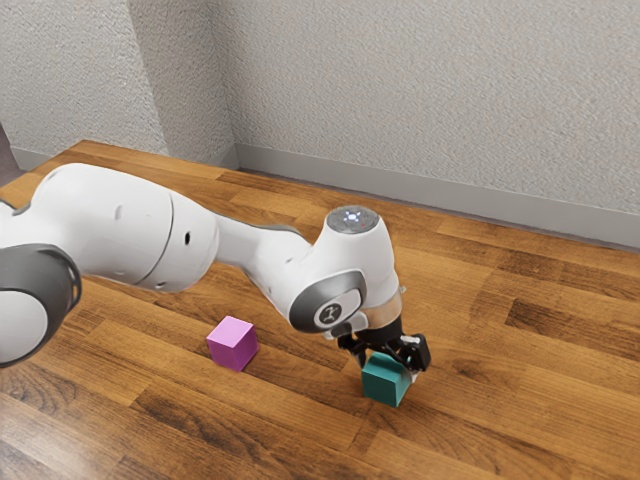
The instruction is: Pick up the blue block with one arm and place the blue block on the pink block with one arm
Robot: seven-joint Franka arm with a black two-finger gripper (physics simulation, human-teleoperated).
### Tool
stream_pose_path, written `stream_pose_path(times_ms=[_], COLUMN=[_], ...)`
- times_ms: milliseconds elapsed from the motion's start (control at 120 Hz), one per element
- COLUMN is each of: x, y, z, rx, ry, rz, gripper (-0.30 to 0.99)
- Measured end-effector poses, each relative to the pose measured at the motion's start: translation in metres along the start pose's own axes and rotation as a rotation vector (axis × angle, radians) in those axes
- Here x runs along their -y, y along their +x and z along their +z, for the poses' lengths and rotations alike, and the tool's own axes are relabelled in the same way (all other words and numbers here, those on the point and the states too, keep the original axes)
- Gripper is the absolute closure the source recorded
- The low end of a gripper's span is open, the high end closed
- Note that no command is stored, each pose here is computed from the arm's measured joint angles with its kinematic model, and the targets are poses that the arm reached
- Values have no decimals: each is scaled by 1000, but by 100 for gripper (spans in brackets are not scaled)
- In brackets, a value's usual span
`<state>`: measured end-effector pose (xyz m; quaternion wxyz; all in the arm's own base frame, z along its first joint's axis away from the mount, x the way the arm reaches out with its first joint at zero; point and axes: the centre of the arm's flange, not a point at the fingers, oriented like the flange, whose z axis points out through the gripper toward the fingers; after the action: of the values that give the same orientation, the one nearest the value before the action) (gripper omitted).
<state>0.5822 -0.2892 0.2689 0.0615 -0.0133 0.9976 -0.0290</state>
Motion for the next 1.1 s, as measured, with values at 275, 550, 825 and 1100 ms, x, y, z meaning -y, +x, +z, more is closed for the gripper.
stream_pose_path(times_ms=[275, 550, 825, 1100], x=[-1, 0, -1, -1], y=[1, 1, 0, 0], z=[5, 3, 1, 1], rx=[-8, -5, -4, -9], ry=[2, 3, 3, 8], rz=[-14, -18, -21, -33], gripper=[0, 0, 0, 15])
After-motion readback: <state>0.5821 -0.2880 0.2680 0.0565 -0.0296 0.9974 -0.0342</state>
